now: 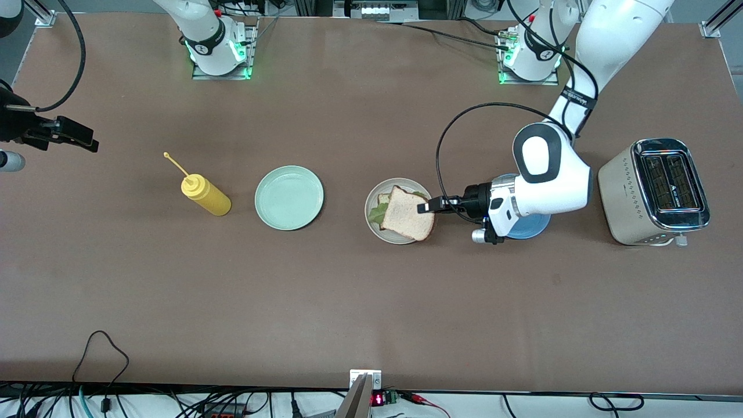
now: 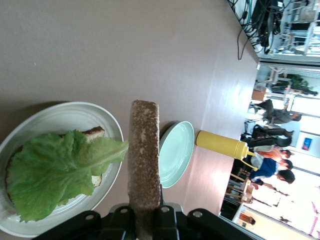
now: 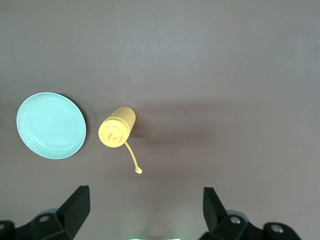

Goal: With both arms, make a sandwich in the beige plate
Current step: 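Lower the bread onto the lettuce with the left gripper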

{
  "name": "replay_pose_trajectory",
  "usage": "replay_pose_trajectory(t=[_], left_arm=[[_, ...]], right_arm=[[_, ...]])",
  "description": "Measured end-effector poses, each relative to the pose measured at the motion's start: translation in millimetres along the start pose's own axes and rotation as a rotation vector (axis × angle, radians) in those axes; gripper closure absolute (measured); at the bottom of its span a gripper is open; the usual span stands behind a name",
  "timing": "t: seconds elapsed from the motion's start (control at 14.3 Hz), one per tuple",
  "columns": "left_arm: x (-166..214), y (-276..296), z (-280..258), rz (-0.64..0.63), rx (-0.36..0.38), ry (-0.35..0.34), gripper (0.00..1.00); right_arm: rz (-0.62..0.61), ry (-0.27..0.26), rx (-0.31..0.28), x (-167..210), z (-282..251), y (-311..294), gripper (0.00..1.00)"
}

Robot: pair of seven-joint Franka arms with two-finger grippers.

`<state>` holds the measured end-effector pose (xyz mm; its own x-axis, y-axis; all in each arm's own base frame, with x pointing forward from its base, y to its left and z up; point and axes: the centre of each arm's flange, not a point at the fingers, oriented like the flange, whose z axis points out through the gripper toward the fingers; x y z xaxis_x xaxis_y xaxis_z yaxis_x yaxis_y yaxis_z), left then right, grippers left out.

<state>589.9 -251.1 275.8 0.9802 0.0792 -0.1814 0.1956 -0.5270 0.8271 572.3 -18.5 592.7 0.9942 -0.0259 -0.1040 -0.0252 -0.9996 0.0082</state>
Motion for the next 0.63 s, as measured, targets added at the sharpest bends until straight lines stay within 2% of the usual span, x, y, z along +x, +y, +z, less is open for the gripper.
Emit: replay_pose_trajectory(t=[0.63], left_arm=[[-12,-39,14,0.075,-0.026,0.014,0.9]], right_arm=[[-0.023,0.0,-0.002,0,0,-13,0.0]])
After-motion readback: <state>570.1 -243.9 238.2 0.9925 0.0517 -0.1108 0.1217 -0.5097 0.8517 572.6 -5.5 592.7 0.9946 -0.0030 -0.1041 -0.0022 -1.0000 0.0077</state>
